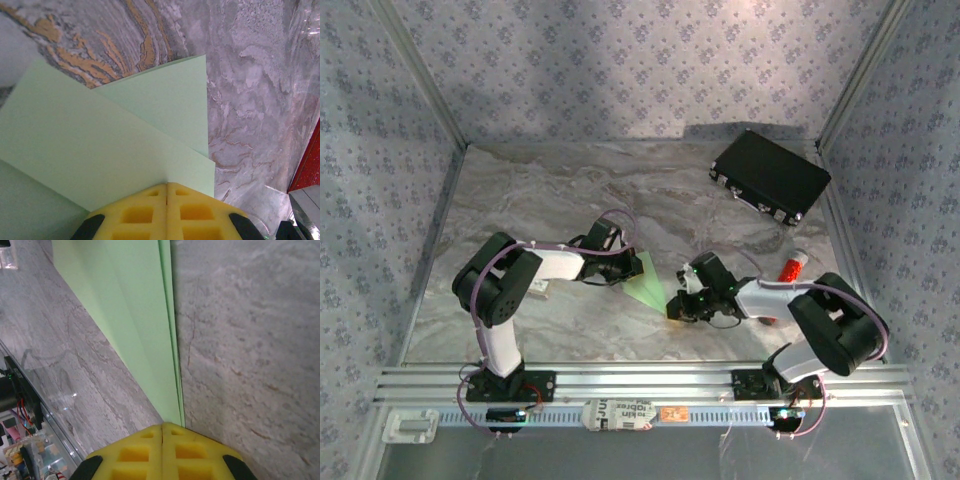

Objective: Fold a paper plane with a square sheet of paper (pick it up from the middle)
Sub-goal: Fourth fold the wing at the center of the table.

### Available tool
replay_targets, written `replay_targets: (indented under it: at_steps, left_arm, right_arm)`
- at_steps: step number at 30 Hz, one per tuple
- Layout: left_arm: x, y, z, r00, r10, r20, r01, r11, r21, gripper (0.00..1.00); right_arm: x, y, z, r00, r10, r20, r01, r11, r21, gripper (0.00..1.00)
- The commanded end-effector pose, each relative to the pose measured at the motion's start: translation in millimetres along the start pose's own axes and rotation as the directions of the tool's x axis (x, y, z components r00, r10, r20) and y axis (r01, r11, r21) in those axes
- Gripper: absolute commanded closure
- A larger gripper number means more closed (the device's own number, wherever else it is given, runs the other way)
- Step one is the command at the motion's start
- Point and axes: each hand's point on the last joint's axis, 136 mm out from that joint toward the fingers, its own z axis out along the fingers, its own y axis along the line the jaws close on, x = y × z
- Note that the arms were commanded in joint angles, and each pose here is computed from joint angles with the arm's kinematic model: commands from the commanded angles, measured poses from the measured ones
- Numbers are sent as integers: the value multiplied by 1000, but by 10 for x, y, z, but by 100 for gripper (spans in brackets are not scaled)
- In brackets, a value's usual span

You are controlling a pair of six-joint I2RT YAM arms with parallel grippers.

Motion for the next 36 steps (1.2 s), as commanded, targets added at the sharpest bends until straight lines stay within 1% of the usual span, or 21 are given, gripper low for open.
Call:
replay_targets:
  at_steps: [1, 4, 8, 12, 16, 19, 23, 26, 29, 33, 36]
  left_arm:
    - [141, 526, 58, 997, -68, -19, 64, 984, -165, 94]
    - [129, 501, 52, 998, -64, -17, 61, 985, -160, 94]
    - [128, 491, 41, 998, -63, -17, 59, 986, -158, 94]
    - [132, 490, 39, 998, -63, -16, 60, 986, -157, 94]
    - [121, 460, 36, 998, -62, -12, 59, 987, -148, 94]
    - [95, 379, 36, 999, -51, -16, 49, 991, -122, 94]
    - [11, 120, -33, 1000, 6, -14, -8, 996, -86, 91]
    - [-64, -80, -98, 1000, 26, 5, -26, 999, -43, 87]
    - [-82, -224, -144, 999, 34, 10, -34, 999, -13, 85]
    - [13, -383, -186, 999, 46, 17, -46, 999, 12, 85]
    - [153, -453, -154, 999, 41, 9, -42, 998, 36, 90]
  right_arm:
    - [318, -325, -24, 995, 74, -68, -67, 992, 102, 95]
    - [184, -167, -88, 998, 55, -20, -54, 997, 52, 95]
    - [-93, 147, -195, 999, 2, 53, -1, 1000, -16, 95]
    - [-302, 300, -168, 998, -27, 64, 29, 999, -26, 95]
    - [-360, 197, -21, 999, 2, 38, -2, 1000, 9, 95]
    - [-284, 47, 83, 999, 32, 6, -32, 999, 40, 95]
    - [-94, -251, 135, 996, 76, -34, -71, 989, 133, 99]
    - [-38, -299, 167, 995, 96, -38, -90, 988, 128, 100]
    - [-35, -336, 172, 994, 104, -38, -97, 985, 145, 100]
    - [-73, -323, 161, 994, 103, -27, -98, 985, 143, 100]
    - [-68, -335, 163, 994, 104, -31, -98, 984, 148, 100]
